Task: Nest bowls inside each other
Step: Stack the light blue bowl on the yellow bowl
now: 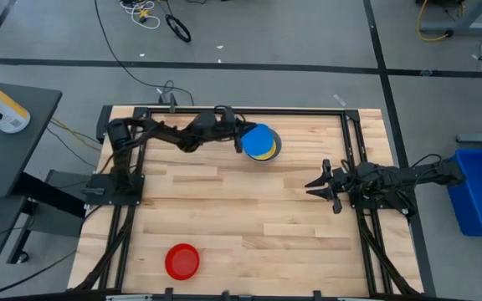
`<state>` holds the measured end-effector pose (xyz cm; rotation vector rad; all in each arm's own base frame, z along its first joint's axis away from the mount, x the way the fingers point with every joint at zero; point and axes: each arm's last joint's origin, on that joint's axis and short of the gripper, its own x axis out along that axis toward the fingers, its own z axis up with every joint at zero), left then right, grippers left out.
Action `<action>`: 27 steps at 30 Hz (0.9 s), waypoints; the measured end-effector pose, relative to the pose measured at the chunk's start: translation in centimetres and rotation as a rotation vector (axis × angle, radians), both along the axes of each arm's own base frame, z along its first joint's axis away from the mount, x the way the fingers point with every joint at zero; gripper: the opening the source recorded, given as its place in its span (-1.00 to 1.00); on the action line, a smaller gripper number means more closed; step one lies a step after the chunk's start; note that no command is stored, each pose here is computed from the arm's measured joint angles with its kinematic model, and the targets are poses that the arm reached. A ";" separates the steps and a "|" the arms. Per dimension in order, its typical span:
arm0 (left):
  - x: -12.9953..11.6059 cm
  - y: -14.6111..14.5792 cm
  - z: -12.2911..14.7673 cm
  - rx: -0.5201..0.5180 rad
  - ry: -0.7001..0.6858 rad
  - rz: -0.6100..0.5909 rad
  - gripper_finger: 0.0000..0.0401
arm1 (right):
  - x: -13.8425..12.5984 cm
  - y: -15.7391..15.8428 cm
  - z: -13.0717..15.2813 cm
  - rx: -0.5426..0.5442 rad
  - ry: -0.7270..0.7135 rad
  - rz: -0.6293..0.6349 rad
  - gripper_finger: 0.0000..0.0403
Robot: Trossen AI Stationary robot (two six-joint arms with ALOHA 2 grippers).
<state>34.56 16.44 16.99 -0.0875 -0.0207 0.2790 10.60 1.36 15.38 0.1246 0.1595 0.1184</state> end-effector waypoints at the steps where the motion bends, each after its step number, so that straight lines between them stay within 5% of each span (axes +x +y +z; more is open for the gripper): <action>1: 0.2 0.2 -0.1 -0.003 0.003 0.003 -0.97 | 0.0 0.0 0.0 0.000 0.004 0.000 -0.52; 27: 1.0 2.3 -2.3 -0.067 0.172 0.007 -0.97 | 0.1 0.0 -0.1 0.010 0.015 -0.001 -0.46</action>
